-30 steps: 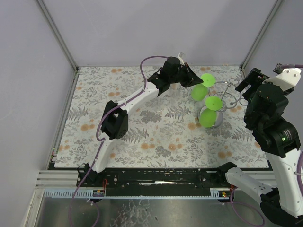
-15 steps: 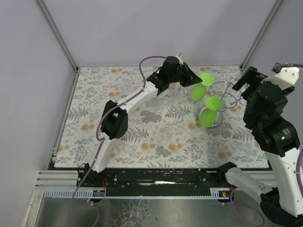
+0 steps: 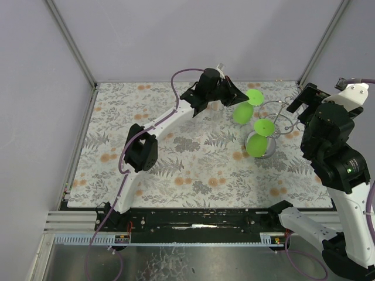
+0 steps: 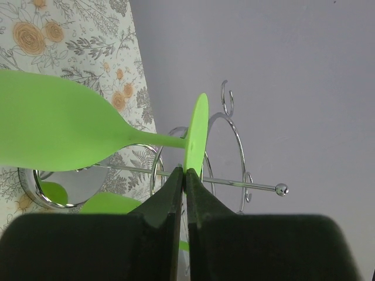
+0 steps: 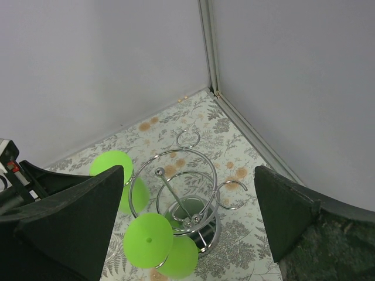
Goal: Take the wine glass off the wine glass rack
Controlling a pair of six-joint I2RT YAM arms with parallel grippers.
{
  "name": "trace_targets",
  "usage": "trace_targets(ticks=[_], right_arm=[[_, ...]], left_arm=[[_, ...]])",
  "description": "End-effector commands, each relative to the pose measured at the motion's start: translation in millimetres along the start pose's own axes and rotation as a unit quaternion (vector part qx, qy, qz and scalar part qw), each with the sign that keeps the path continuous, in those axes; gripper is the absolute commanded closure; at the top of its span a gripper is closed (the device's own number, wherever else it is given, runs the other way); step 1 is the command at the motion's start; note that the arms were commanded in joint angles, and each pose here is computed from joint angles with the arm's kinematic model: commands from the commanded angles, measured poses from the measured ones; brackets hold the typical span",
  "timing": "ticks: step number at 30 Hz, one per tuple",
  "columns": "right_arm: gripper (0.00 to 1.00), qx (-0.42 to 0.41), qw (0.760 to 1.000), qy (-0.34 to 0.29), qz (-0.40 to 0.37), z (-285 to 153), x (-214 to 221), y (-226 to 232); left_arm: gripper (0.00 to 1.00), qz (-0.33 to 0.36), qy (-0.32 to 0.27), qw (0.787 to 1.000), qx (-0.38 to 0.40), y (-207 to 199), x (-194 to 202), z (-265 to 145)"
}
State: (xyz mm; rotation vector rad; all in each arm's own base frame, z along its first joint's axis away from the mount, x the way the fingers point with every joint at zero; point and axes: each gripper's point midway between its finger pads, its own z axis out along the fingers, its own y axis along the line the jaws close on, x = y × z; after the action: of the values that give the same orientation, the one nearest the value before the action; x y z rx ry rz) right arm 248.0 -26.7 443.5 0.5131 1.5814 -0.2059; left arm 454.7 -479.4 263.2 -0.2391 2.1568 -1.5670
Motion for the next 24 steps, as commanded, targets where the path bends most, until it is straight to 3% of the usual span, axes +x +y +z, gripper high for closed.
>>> trace_targets(ticks=[1, 15, 24], right_arm=[[0.01, -0.01, 1.0, -0.014, 0.022, 0, -9, 5], [0.01, -0.015, 1.0, -0.01, 0.025, 1, -6, 8], [0.01, -0.045, 0.999, -0.013, 0.023, 8, -13, 29]], left_arm=[[1.0, 0.013, -0.034, 0.998, 0.048, -40, -28, -17], [1.0, 0.018, -0.04, 0.996, 0.08, -56, -41, -27], [1.0, 0.08, -0.088, 0.984, 0.13, -78, -111, -78]])
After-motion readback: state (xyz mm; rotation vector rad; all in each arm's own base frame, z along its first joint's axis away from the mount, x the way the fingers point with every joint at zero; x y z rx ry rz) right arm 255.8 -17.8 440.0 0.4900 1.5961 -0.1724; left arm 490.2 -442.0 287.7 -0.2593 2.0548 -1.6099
